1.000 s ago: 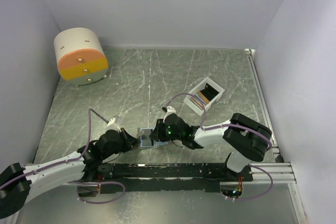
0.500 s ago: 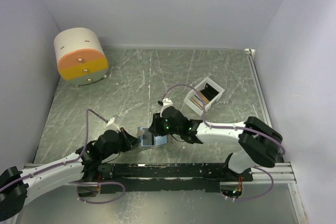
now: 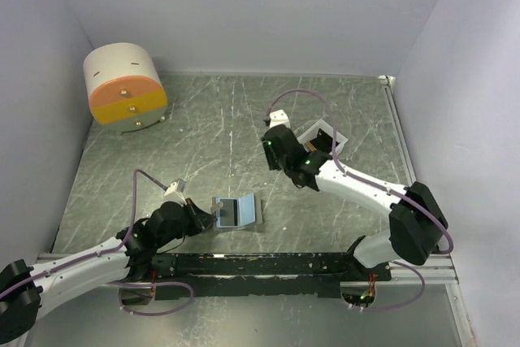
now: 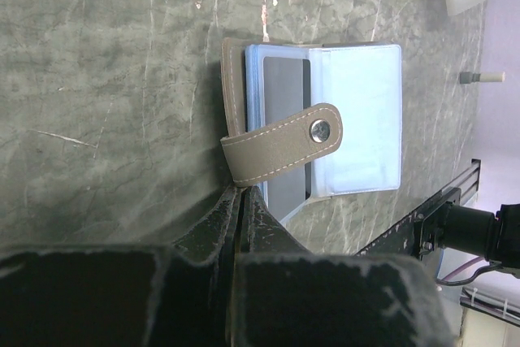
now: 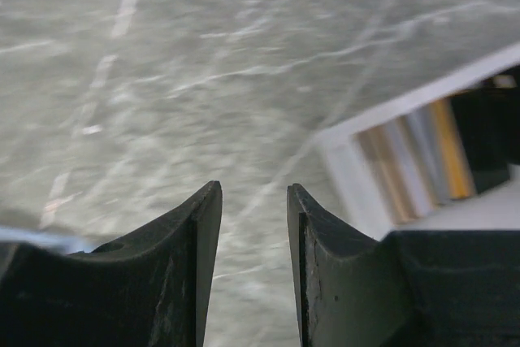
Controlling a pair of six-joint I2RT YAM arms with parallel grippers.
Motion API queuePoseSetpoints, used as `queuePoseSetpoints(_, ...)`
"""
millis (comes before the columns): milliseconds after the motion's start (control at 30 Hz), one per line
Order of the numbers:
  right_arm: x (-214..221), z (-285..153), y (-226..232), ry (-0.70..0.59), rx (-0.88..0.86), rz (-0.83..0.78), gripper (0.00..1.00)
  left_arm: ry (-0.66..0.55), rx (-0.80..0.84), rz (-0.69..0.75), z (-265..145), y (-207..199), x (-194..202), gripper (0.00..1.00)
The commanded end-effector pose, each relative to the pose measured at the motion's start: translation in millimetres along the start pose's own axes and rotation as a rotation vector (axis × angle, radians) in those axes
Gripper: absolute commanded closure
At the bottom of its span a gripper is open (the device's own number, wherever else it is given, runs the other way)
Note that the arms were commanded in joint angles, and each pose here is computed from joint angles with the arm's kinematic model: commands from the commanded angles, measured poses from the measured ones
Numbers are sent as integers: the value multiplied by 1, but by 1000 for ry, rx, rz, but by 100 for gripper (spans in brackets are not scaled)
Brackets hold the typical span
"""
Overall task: Put the credit cards into the card holder
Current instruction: Pick up the credit card from the storage box.
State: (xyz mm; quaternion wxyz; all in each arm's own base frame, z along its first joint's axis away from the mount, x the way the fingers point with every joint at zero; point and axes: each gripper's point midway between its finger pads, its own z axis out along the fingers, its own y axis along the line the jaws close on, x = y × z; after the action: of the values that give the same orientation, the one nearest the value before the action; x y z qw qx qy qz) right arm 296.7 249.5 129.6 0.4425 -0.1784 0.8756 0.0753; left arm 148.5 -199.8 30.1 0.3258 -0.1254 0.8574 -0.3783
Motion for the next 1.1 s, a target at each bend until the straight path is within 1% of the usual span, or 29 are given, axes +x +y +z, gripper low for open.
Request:
queuePoseSetpoints(0, 2, 5, -83, 90, 279, -153, 62, 3, 21, 20, -1, -4, 0, 93)
queuePoseSetpoints(133, 8, 12, -127, 145, 397, -193, 60, 7, 27, 23, -2, -5, 1, 93)
queuePoseSetpoints(167, 2, 14, -137, 146, 424, -186, 59, 6, 28, 23, -2, -6, 0, 93)
queuePoseSetpoints(267, 7, 25, -161, 208, 485, -182, 59, 3, 35, 25, -2, -6, 0, 93)
queuePoseSetpoints(467, 17, 52, -162, 283, 408, -187, 58, 10, 41, 48, -3, -10, 0, 93)
queuePoseSetpoints(533, 22, 58, -172, 301, 407, -162, 57, 14, 44, 58, -3, -11, 0, 93)
queuePoseSetpoints(867, 44, 86, -189, 327, 405, -130, 54, 3, 55, 60, -5, -13, -3, 93)
queuePoseSetpoints(1067, 54, 97, -194, 328, 365, -96, 54, -4, 51, 53, -7, -12, -4, 93)
